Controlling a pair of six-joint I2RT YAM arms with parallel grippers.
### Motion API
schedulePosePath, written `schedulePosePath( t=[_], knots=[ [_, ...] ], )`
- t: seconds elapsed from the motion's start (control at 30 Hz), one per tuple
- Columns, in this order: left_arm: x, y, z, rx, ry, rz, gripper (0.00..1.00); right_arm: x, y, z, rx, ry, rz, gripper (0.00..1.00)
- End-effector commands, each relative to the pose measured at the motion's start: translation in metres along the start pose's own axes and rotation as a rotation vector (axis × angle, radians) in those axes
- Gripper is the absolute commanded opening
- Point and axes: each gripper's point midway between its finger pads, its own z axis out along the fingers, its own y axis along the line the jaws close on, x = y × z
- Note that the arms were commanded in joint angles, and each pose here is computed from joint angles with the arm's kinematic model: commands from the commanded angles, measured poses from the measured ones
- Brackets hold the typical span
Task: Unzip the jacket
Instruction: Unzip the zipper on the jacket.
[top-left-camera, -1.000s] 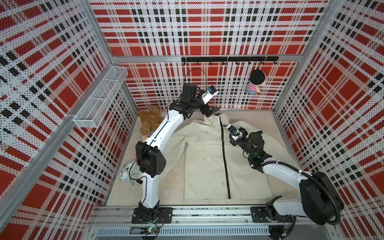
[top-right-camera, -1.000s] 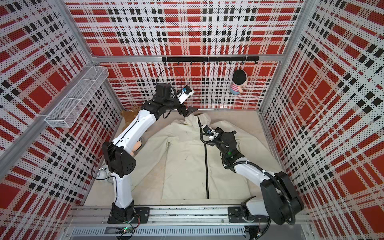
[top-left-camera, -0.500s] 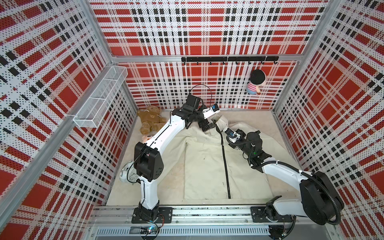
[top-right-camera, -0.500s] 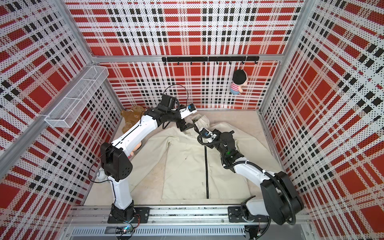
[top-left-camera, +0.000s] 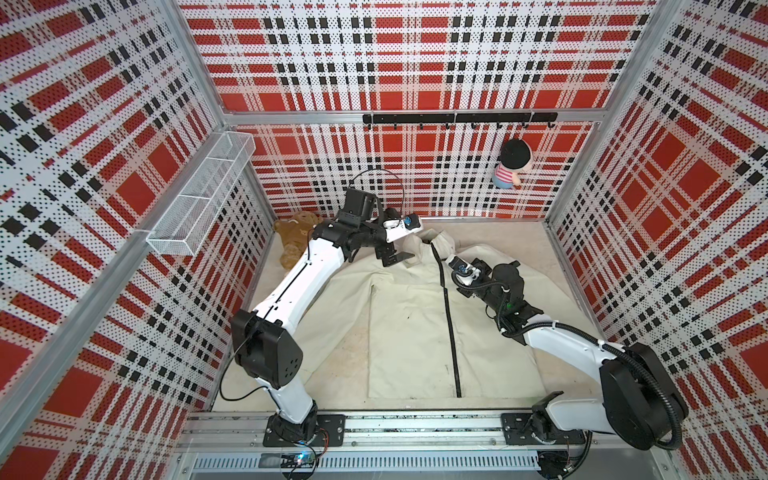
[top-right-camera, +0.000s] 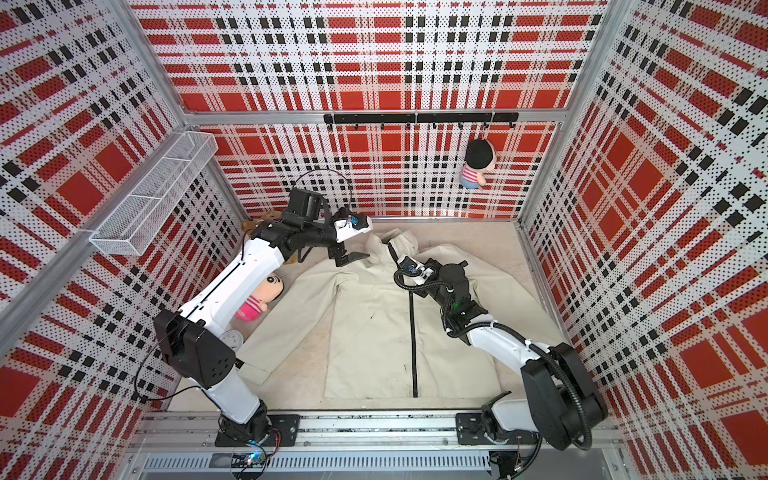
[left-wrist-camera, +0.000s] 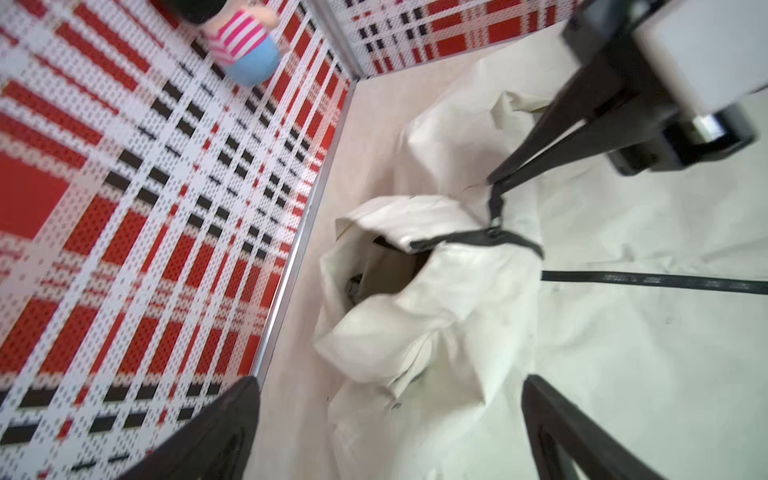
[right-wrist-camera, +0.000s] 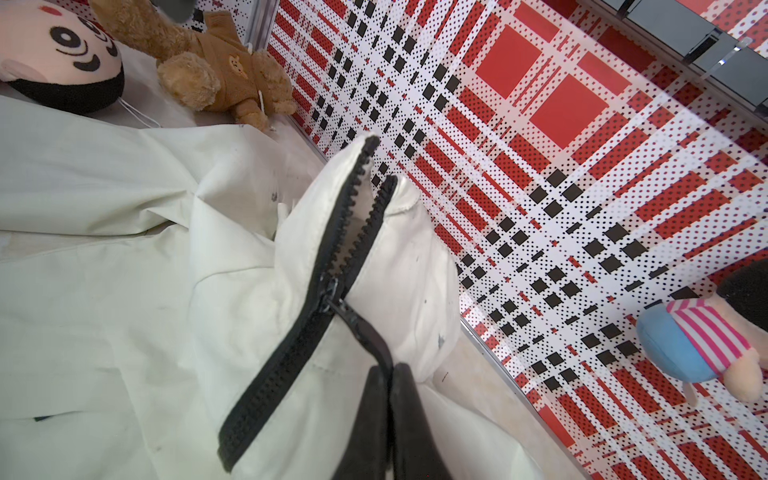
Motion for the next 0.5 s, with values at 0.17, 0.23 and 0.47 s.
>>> schedulePosePath(
  t=[0.17,0.23,0.47],
  knots=[
    [0.001,-0.056,0.053,0.229,0.018,0.051,0.94,-0.035,-0.015,-0.003,0.040,-0.090,-0.034,0.00],
    [-0.003,-0.052,0.057,0.227,0.017,0.053,0.88,-0.035,-0.016,-0.002,0.040,-0.090,-0.035,0.00],
    [-0.009,-0.036,0.060,0.175,0.011,0.065,0.81,-0.034,-0.013,-0.001,0.032,-0.087,-0.035,0.00]
  ],
)
